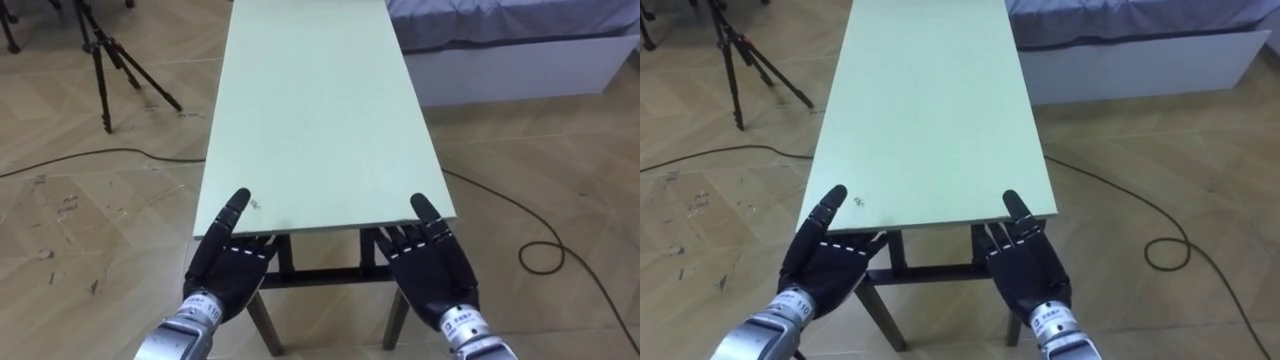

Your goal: Move table with human

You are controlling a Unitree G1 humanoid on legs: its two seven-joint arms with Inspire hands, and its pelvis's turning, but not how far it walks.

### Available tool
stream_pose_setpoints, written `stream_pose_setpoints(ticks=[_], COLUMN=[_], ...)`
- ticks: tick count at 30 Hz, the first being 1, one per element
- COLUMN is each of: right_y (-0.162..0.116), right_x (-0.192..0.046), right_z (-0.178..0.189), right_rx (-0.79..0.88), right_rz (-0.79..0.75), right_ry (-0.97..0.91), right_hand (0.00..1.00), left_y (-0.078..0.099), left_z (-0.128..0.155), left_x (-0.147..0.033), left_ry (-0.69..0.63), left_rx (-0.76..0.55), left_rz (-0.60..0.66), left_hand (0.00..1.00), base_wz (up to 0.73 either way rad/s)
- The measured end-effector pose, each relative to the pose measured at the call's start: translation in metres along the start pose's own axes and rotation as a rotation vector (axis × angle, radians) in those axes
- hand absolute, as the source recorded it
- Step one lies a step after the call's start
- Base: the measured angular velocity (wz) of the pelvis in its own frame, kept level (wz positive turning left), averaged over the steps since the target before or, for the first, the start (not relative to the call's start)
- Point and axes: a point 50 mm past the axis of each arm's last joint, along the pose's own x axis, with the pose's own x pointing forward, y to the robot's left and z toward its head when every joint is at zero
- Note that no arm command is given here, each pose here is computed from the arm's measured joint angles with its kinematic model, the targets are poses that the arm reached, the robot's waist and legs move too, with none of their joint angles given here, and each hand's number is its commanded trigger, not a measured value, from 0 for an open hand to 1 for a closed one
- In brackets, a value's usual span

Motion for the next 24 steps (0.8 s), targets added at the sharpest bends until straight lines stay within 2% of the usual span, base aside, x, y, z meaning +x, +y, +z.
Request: stream_pose_setpoints(ticks=[1,5,8,13,24], right_y=[0.000,-0.001,-0.007,-0.014,-0.013], right_x=[0.000,0.000,0.000,0.003,0.006], right_z=[0.000,-0.001,-0.004,-0.009,-0.014], right_rx=[0.006,0.010,0.015,0.019,0.002], right_rz=[-0.001,-0.024,-0.111,-0.208,-0.232], right_ry=[-0.001,0.000,0.007,0.022,0.017], right_hand=[1.00,1.00,1.00,1.00,1.00], left_y=[0.000,0.002,0.005,0.006,0.007], left_z=[-0.001,-0.001,-0.002,-0.002,-0.002], left_x=[0.000,0.001,0.001,0.001,0.002], left_ry=[-0.003,-0.007,-0.010,-0.016,-0.031], left_rx=[-0.006,-0.006,-0.013,0.019,0.036], left_rz=[0.007,0.051,0.125,0.150,0.175], left_hand=[1.00,1.00,1.00,1.00,1.00], base_wz=[0.00,0.00,0.00,0.00,0.00])
